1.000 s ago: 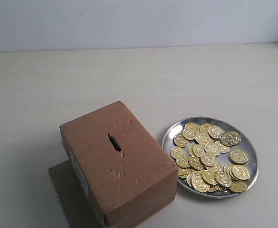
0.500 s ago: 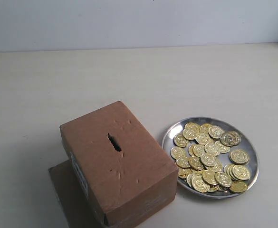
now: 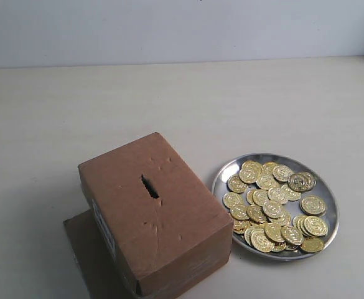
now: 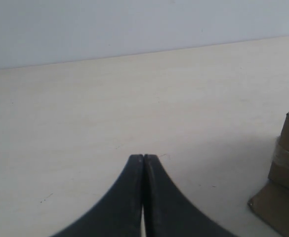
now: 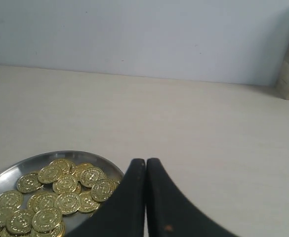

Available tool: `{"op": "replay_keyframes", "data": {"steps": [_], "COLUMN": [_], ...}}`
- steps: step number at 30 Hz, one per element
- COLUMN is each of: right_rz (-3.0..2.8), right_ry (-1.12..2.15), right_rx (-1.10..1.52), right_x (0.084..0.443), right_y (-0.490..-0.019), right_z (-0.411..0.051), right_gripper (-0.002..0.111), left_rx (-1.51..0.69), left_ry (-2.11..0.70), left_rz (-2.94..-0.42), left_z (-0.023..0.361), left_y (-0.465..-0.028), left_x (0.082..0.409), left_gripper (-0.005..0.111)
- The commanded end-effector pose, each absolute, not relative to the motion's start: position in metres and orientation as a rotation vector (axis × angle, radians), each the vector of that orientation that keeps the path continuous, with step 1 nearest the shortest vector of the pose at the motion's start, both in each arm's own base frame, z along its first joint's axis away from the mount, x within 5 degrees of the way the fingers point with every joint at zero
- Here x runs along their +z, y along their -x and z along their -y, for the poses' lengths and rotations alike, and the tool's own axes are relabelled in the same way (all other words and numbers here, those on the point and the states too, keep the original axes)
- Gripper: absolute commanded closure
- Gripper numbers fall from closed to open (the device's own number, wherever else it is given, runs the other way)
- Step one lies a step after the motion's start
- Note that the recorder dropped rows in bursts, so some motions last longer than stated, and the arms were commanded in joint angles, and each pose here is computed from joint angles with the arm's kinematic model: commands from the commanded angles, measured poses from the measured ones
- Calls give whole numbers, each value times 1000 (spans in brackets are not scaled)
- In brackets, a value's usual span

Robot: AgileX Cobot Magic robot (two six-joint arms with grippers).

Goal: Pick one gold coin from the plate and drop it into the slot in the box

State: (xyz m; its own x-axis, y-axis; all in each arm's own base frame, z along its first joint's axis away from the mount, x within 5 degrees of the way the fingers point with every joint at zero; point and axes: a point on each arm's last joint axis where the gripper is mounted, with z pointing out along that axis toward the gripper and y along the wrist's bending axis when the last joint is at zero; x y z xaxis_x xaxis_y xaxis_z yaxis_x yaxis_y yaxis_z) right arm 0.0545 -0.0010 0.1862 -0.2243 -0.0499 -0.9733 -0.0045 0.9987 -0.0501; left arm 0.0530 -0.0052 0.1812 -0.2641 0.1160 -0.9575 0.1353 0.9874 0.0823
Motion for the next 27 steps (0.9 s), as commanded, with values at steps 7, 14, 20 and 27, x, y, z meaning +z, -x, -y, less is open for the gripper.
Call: {"op": "replay_keyframes", "data": {"steps": [7,14,20,27], "right_rz": [-1786,-1785,-1785,-1785], "right_ry": [69,72,72,72], "right_rx": [-21,-22,-22,-22], "right_x": [186,186,186,186], "right_y": [-54,-54,-54,-54], "right_z": [-1,-1,-1,-1], "right_gripper": [108,108,108,108], "left_rx": [-33,-33,-33,-33], "left_ry": [-183,-183,-183,-183], "left_rz": [-1835,-1835,-1835,-1835], "left_z": [6,6,6,6], "left_y": [-53,-53,-53,-53], "left_x": [181,181,181,181], "left_gripper": [107,107,107,107]}}
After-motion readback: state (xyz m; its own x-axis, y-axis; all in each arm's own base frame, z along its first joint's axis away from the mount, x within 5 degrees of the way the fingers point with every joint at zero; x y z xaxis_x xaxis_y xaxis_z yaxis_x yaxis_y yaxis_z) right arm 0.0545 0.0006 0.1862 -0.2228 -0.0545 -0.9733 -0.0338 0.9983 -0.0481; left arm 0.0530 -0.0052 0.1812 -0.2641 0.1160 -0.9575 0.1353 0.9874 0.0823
